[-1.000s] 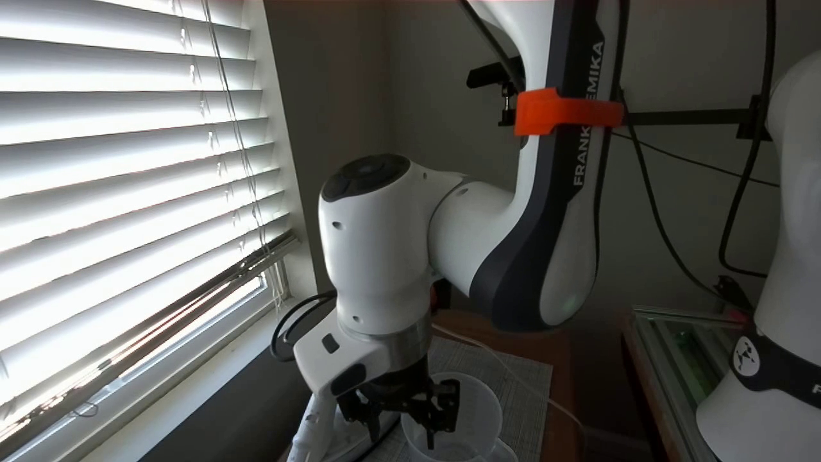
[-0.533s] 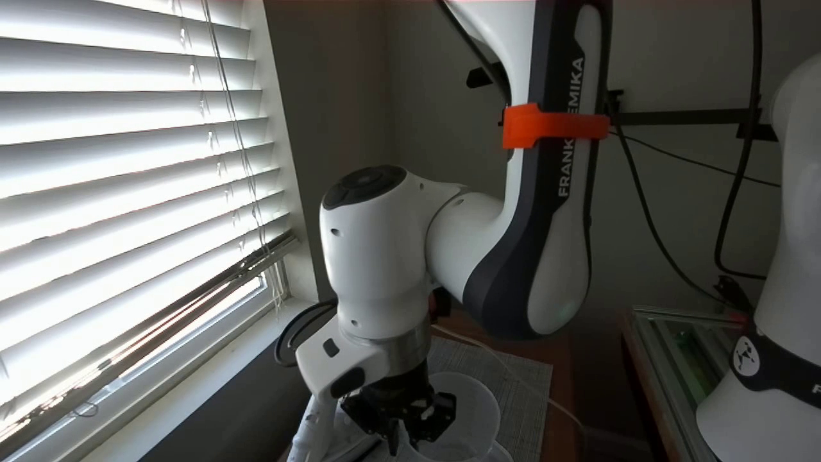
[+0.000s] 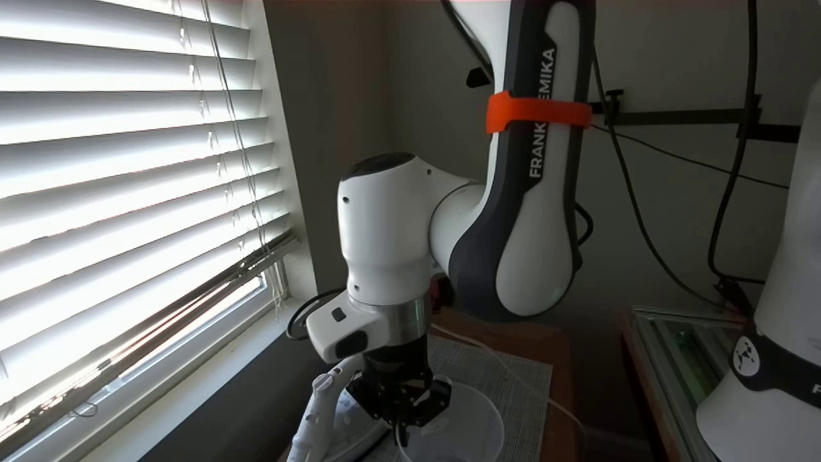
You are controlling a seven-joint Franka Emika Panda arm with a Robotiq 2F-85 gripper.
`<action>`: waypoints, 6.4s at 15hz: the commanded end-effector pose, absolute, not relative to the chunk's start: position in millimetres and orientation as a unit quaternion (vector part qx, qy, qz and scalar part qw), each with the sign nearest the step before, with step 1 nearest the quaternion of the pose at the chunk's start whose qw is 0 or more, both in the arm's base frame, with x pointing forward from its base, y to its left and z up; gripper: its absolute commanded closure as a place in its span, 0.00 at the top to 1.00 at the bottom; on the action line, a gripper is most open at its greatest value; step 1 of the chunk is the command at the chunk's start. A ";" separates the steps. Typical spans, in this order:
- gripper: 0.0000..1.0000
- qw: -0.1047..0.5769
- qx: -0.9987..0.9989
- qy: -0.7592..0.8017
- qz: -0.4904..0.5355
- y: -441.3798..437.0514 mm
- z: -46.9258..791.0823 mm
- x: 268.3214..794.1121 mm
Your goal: Turn the plastic jar over
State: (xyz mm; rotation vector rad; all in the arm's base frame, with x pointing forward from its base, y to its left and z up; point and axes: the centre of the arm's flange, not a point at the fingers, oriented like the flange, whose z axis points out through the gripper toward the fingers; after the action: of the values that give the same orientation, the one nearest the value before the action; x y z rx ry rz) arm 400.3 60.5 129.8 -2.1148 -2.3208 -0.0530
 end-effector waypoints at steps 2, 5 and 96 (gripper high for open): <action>0.01 0.050 -0.666 -0.740 -0.080 48.0 146.3 400.3; 0.01 0.075 -0.660 -0.736 -0.129 43.5 147.9 398.1; 1.00 0.159 -0.882 -0.440 0.053 -24.2 198.5 362.6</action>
State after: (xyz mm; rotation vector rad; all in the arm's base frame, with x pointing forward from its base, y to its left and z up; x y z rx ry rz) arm 362.6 -24.2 198.5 -2.5229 -1.2574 0.1525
